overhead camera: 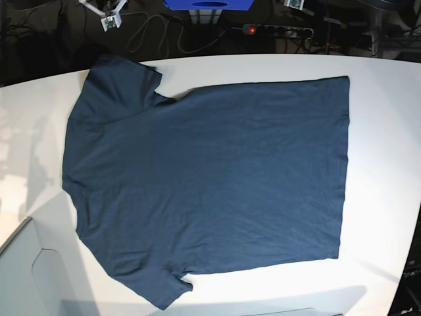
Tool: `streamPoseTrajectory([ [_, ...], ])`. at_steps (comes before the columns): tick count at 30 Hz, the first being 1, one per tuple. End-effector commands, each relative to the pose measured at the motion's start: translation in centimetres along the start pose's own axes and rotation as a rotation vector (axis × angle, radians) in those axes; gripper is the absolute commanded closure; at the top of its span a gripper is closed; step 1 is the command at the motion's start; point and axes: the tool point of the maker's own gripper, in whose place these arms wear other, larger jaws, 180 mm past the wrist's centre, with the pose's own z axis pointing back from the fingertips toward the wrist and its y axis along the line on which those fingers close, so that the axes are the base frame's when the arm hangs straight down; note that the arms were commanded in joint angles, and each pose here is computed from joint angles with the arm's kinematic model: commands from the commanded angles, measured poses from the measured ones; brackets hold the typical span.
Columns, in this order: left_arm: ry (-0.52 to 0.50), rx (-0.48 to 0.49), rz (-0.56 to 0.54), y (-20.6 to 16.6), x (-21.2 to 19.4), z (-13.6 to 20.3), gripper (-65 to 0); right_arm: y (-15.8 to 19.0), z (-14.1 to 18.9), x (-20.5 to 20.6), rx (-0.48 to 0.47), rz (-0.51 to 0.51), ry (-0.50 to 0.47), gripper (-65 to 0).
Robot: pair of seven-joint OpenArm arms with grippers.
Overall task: Fold the T-shirt properly
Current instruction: 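Move both grippers down to the shirt's shoulder corners and grasp them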
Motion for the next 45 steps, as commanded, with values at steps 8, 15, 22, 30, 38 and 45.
streamPoseTrajectory([
  [8,-0.135,0.050,-0.024,1.6,5.4,3.6,0.0,0.6,4.4,4.7,0.007,0.085,-0.053,-0.2],
  [15,-0.241,0.086,0.021,3.2,9.5,5.0,-8.2,0.5,5.5,6.9,-0.003,0.109,-0.096,-10.0],
  [22,-0.329,0.175,0.220,8.2,11.5,6.3,-31.7,0.3,5.4,8.2,-0.010,0.114,-0.125,-32.0],
  [30,-0.475,0.317,0.266,14.3,15.0,7.3,-31.4,-0.2,5.4,10.9,-0.027,0.113,-0.194,-37.3],
  [38,-0.527,0.373,0.319,17.1,15.9,4.9,-31.5,-0.5,5.5,13.2,-0.037,0.119,-0.252,-38.1],
  [45,-0.503,0.372,0.383,18.2,14.7,1.4,-31.5,-0.8,5.6,14.5,-0.045,0.121,-0.283,-43.3],
])
